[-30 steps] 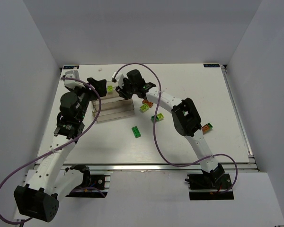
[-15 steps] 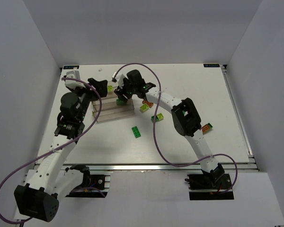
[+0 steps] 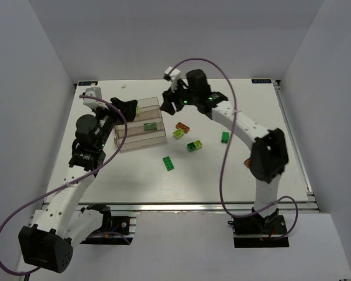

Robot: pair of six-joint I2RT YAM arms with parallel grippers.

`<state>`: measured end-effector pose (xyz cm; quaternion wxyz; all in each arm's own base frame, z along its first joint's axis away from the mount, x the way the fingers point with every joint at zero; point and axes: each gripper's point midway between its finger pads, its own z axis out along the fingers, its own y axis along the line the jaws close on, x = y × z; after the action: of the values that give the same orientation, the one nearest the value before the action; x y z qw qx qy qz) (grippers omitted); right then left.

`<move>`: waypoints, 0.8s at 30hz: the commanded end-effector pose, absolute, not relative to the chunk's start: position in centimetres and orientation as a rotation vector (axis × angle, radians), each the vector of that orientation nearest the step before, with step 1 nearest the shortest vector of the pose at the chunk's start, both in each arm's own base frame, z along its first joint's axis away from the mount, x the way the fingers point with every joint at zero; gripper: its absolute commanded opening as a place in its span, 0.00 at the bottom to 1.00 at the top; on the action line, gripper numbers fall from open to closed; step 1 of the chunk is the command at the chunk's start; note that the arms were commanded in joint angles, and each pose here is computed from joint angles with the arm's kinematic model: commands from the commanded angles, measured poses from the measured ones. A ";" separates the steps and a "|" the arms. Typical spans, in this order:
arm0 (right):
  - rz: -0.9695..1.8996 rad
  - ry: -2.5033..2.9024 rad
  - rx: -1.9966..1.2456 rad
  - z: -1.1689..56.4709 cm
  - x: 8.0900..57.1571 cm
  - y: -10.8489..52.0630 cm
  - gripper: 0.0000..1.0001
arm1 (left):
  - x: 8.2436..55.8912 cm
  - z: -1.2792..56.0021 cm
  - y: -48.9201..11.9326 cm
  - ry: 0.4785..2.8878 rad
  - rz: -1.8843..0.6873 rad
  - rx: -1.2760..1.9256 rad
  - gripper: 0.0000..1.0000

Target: Sort the legos into containers by color

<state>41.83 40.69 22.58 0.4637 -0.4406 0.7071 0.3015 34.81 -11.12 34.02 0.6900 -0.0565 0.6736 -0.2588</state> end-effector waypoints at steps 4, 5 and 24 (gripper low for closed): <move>0.917 1.739 -1.047 25.1 33.2 34.8 0.60 | 35.2 31.7 -15.9 1.623 -0.814 -0.075 0.83; 0.937 1.732 -1.057 25.3 31.2 33.5 0.60 | 35.6 30.1 -16.7 1.684 -0.827 -0.075 0.83; 0.705 1.727 -0.933 25.7 25.3 21.5 0.65 | 29.4 17.7 -30.1 2.160 -0.683 0.316 0.81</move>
<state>24.11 23.46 23.25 0.4467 -0.4004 0.7310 0.3252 28.81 -30.72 16.87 0.3912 0.1261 0.8592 -0.3047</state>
